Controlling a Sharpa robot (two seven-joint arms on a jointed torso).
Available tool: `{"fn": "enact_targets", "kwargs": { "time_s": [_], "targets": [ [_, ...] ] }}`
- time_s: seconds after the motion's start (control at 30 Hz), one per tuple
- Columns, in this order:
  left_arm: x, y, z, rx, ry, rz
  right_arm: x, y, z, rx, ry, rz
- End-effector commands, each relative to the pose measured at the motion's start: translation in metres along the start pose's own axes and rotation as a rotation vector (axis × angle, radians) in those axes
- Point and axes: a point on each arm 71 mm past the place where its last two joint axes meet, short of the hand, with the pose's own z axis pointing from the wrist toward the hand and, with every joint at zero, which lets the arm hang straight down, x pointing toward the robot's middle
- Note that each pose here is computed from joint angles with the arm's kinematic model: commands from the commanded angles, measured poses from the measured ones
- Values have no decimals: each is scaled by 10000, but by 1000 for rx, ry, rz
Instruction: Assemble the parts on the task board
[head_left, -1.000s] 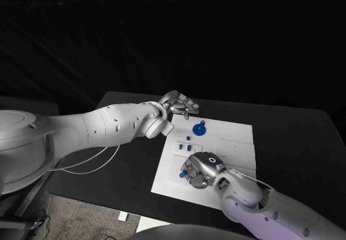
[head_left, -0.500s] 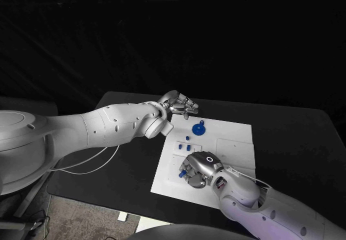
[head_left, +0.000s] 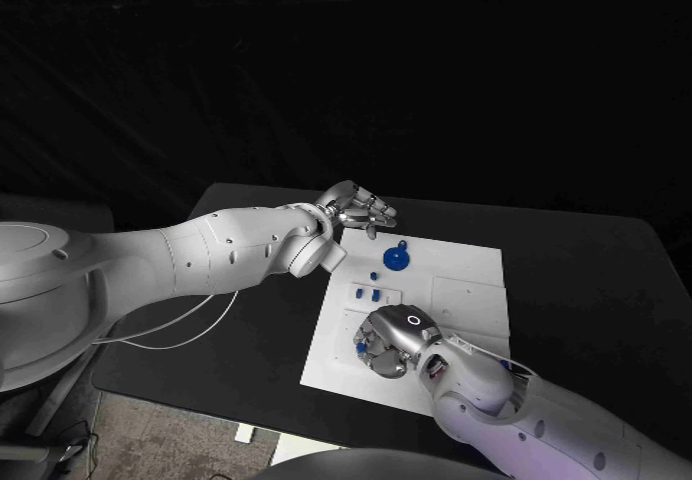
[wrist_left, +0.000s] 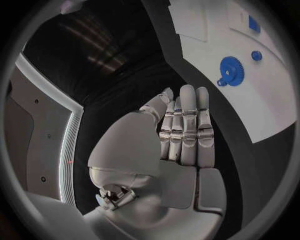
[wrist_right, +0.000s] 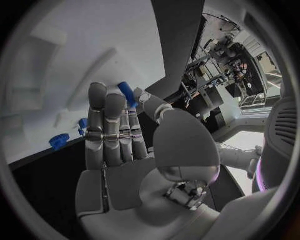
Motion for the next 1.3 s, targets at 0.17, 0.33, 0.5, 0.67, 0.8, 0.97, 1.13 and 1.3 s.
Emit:
{"fn": "enact_targets", "kwargs": {
  "time_s": [0.17,0.33,0.5,0.67,0.8,0.97,1.13,1.3],
  "targets": [
    [21,-12,6,4,14,-10,43,36,-6,-16,6,33],
    [21,-12,6,4,14,-10,29,21,-12,-11,-18,46],
    [15,-9,3,2,13,-10,17,-7,-27,-5,-37,59],
    [10,-6,1,1,13,-10,-7,-31,-48,-7,-67,92],
    [5,-3,-2,1,12,-10,-40,-45,-80,-10,-100,118],
    [-6,2,-6,-1,10,-9,-105,-73,-151,-10,-144,154],
    [-16,7,-9,-2,8,-9,-255,-159,-239,13,-185,233],
    [-29,12,-16,-3,6,-8,-508,-402,-360,87,-166,327]
  ]
}}
